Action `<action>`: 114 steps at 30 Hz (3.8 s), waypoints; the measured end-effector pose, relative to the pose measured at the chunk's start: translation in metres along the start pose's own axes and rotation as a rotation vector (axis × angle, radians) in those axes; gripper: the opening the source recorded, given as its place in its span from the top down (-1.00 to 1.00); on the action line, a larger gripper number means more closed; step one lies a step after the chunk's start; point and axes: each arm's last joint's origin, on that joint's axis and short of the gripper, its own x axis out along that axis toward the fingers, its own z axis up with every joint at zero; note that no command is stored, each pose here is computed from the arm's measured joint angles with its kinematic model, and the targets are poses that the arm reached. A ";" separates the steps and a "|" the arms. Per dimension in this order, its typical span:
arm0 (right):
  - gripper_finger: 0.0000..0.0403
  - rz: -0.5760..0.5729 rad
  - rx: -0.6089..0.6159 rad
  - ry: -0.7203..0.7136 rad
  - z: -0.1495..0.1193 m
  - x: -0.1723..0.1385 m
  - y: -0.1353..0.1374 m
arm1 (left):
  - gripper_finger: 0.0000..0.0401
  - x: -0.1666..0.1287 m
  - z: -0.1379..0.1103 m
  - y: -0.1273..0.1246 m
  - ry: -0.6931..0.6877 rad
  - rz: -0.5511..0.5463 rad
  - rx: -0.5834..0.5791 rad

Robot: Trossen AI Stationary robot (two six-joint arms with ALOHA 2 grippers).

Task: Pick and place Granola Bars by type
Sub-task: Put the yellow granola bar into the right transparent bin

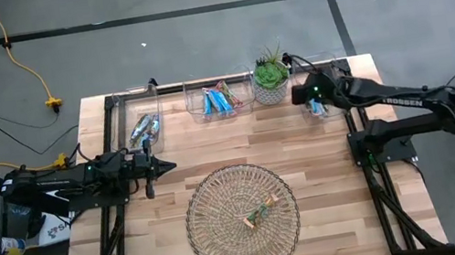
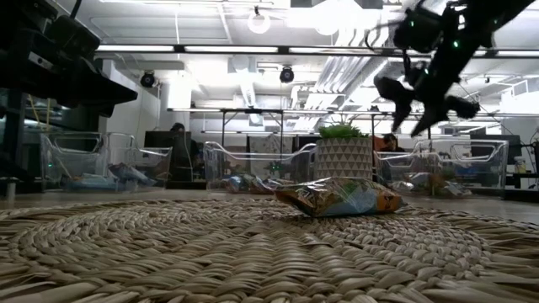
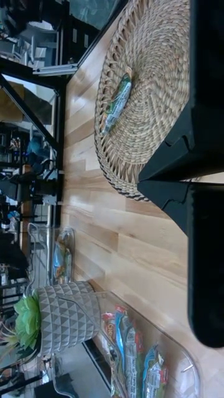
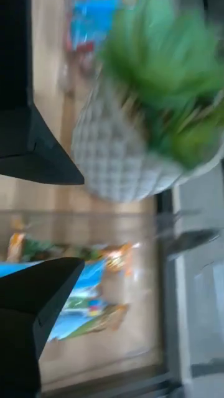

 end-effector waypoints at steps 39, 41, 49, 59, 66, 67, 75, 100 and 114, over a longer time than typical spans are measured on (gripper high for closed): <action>0.08 1.097 -0.740 -0.238 -0.005 -0.185 0.144 | 0.99 0.000 0.000 0.000 0.000 0.000 0.000; 0.08 1.104 -0.786 -0.212 -0.021 -0.184 0.154 | 0.99 0.000 0.000 0.000 0.000 0.000 0.000; 0.08 1.104 -0.996 -0.052 -0.086 -0.158 0.185 | 0.99 0.000 0.000 0.000 0.000 0.000 0.000; 0.08 1.137 -1.290 0.067 -0.148 -0.130 0.200 | 0.99 0.000 0.000 0.000 0.000 0.000 0.000; 0.08 1.135 -1.459 0.048 -0.175 -0.123 0.201 | 0.99 0.000 0.000 0.000 0.000 0.000 0.000; 0.08 1.139 -1.487 0.047 -0.180 -0.123 0.200 | 0.99 0.000 0.000 0.000 0.000 0.000 0.000; 0.08 1.123 -1.670 0.072 -0.217 -0.116 0.195 | 0.99 0.000 0.000 0.000 0.000 0.000 0.000; 0.08 0.926 -1.785 0.239 -0.251 -0.077 0.185 | 0.99 0.000 0.000 0.000 0.000 0.000 0.000; 0.08 0.897 -1.731 0.283 -0.255 -0.073 0.184 | 0.99 0.000 0.000 0.000 0.000 0.000 0.000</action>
